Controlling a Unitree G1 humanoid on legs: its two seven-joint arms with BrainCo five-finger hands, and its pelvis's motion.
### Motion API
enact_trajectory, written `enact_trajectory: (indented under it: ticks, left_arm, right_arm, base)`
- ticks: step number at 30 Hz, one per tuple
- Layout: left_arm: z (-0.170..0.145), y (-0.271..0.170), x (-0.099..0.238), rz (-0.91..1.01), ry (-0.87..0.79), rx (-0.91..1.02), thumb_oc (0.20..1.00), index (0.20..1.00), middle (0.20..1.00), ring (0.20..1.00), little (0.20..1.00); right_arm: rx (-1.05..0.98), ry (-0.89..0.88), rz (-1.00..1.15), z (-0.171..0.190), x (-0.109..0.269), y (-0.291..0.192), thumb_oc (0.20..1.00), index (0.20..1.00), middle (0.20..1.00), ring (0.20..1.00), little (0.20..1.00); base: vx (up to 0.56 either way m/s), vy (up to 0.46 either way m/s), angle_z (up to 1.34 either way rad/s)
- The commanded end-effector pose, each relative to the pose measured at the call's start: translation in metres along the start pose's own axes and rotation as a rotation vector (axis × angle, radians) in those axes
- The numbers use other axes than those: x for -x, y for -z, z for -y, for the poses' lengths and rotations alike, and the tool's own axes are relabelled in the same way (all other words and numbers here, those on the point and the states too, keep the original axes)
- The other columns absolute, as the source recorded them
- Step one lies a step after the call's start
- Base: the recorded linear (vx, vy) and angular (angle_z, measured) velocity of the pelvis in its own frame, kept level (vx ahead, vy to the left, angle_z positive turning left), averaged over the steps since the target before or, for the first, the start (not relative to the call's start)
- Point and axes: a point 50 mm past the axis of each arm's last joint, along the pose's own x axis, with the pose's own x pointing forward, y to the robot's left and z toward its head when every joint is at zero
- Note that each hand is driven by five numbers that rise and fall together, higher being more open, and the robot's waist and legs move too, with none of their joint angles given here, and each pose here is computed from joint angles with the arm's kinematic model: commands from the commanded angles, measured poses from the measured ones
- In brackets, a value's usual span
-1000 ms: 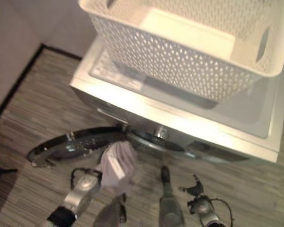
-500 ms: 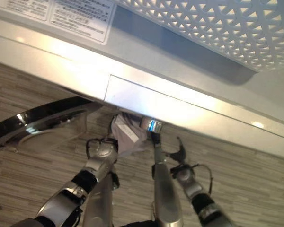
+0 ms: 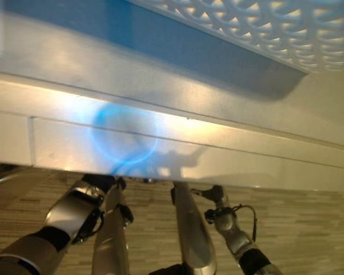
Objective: Grab the laundry basket,head to the washer,open it,put in the laundry and shut it.
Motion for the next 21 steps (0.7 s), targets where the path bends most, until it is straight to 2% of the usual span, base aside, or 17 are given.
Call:
enact_trajectory:
  ticks: [1, 5, 8, 10, 11, 12, 13, 14, 16, 17, 18, 19, 21]
  left_arm:
    - [-0.004, -0.017, -0.006, 0.09, -0.043, 0.038, 0.2, 0.2, 0.2, 0.2, 0.2]
    - [0.004, -0.065, -0.024, 0.214, -0.05, 0.029, 0.2, 0.2, 0.2, 0.2, 0.2]
    - [-0.017, -0.122, -0.049, 0.273, -0.156, 0.057, 0.2, 0.2, 0.2, 0.2, 0.2]
    - [-0.026, -0.164, -0.056, 0.339, -0.157, 0.064, 0.2, 0.2, 0.2, 0.2, 0.2]
    - [-0.026, -0.165, -0.057, 0.34, -0.156, 0.064, 0.2, 0.2, 0.2, 0.2, 0.2]
    - [-0.027, -0.208, -0.058, 0.414, -0.141, 0.043, 0.2, 0.2, 0.2, 0.2, 0.2]
    - [-0.02, -0.227, -0.056, 0.449, -0.107, 0.048, 0.2, 0.2, 0.2, 0.2, 0.2]
    - [-0.007, -0.261, -0.05, 0.526, -0.054, 0.043, 0.2, 0.2, 0.2, 0.2, 0.2]
    - [0.031, -0.313, -0.024, 0.688, 0.086, 0.172, 0.2, 0.2, 0.2, 0.2, 0.2]
    - [0.033, -0.314, -0.023, 0.69, 0.091, 0.176, 0.2, 0.2, 0.2, 0.2, 0.2]
    - [0.069, -0.348, 0.017, 0.852, 0.279, 0.387, 0.2, 0.2, 0.2, 0.2, 0.2]
    - [0.084, -0.358, 0.042, 0.948, 0.371, 0.464, 0.2, 0.2, 0.2, 0.2, 0.2]
    - [0.105, -0.348, 0.061, 0.99, 0.417, 0.487, 0.2, 0.2, 0.2, 0.2, 0.2]
  right_arm:
    - [0.015, 0.015, -0.035, 0.005, 0.02, 0.02, 1.0, 1.0, 1.0, 1.0, 1.0]
    - [-0.026, 0.04, 0.005, 0.009, 0.015, 0.01, 1.0, 1.0, 1.0, 1.0, 1.0]
    - [-0.08, 0.064, 0.058, 0.014, 0.011, -0.002, 1.0, 1.0, 1.0, 1.0, 1.0]
    - [-0.092, 0.061, 0.062, 0.018, 0.009, -0.003, 1.0, 1.0, 1.0, 1.0, 1.0]
    - [-0.092, 0.061, 0.063, 0.018, 0.009, -0.004, 1.0, 1.0, 1.0, 1.0, 1.0]
    - [-0.088, 0.079, 0.076, 0.03, 0.007, -0.005, 1.0, 1.0, 1.0, 1.0, 1.0]
    - [-0.08, 0.083, 0.074, 0.035, 0.007, -0.004, 1.0, 1.0, 1.0, 1.0, 1.0]
    - [-0.077, 0.099, 0.071, 0.044, 0.006, -0.004, 1.0, 1.0, 1.0, 1.0, 1.0]
    - [-0.085, 0.15, 0.053, 0.058, 0.006, 0.001, 1.0, 1.0, 1.0, 1.0, 1.0]
    - [-0.089, 0.154, 0.054, 0.058, 0.006, 0.0, 1.0, 1.0, 1.0, 1.0, 1.0]
    - [-0.101, 0.193, 0.052, 0.066, 0.01, 0.001, 1.0, 1.0, 1.0, 1.0, 1.0]
    - [-0.096, 0.205, 0.046, 0.068, 0.013, 0.003, 1.0, 1.0, 1.0, 1.0, 1.0]
    - [-0.072, 0.212, 0.047, 0.072, 0.017, 0.004, 1.0, 1.0, 1.0, 1.0, 1.0]
  base:
    - [0.02, -0.045, -0.02]
    - [0.04, -0.095, 0.0]
    - [0.08, -0.105, -0.03]
    - [0.07, -0.065, -0.09]
    - [0.08, -0.053, -0.11]
    - [0.08, -0.038, -0.11]
    - [0.11, -0.043, -0.09]
    - [0.09, -0.033, -0.07]
    - [0.08, -0.036, -0.02]
    - [0.08, -0.043, 0.05]
    - [0.06, -0.043, 0.1]
    - [0.07, -0.063, 0.1]
    - [0.03, -0.044, 0.1]
